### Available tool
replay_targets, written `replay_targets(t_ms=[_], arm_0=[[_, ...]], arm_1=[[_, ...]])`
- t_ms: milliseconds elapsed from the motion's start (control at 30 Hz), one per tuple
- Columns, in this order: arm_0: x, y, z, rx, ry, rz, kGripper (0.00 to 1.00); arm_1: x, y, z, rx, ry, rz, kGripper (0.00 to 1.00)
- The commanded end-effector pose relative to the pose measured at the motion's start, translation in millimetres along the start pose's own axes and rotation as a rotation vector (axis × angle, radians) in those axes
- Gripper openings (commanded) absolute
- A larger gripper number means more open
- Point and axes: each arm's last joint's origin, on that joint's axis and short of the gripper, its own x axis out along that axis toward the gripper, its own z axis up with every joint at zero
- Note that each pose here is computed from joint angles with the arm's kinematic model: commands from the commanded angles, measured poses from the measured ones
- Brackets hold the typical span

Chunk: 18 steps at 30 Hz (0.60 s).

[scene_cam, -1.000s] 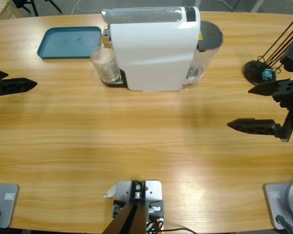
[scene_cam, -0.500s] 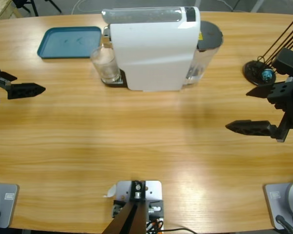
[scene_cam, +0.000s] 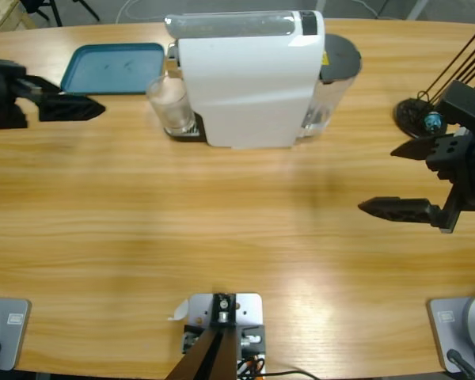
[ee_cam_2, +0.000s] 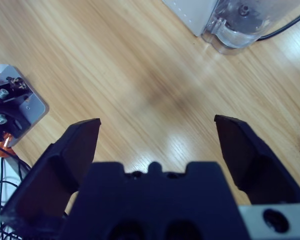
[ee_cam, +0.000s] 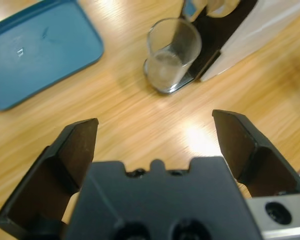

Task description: Pour coffee

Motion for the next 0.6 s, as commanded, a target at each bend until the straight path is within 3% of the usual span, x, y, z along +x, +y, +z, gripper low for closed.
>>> replay_targets(t_ms=[33,200,433,600], arm_0=[[60,-5,-6,0.12,0.103,-0.129,0.991],[74,-4,-7,0.156,0.099,-0.148,0.991],[97,-5,1,0.16,0.046,-0.186,0.982],[114,-5,3,0.155,0.05,-0.192,0.982]], arm_1=[[3,3,-8,0.0,0.01,0.023,1.0],[6,3,-7,0.001,0.021,0.028,1.0],[10,3,-6,-0.002,0.034,0.031,1.0],[12,3,-7,-0.005,0.034,0.03,1.0]])
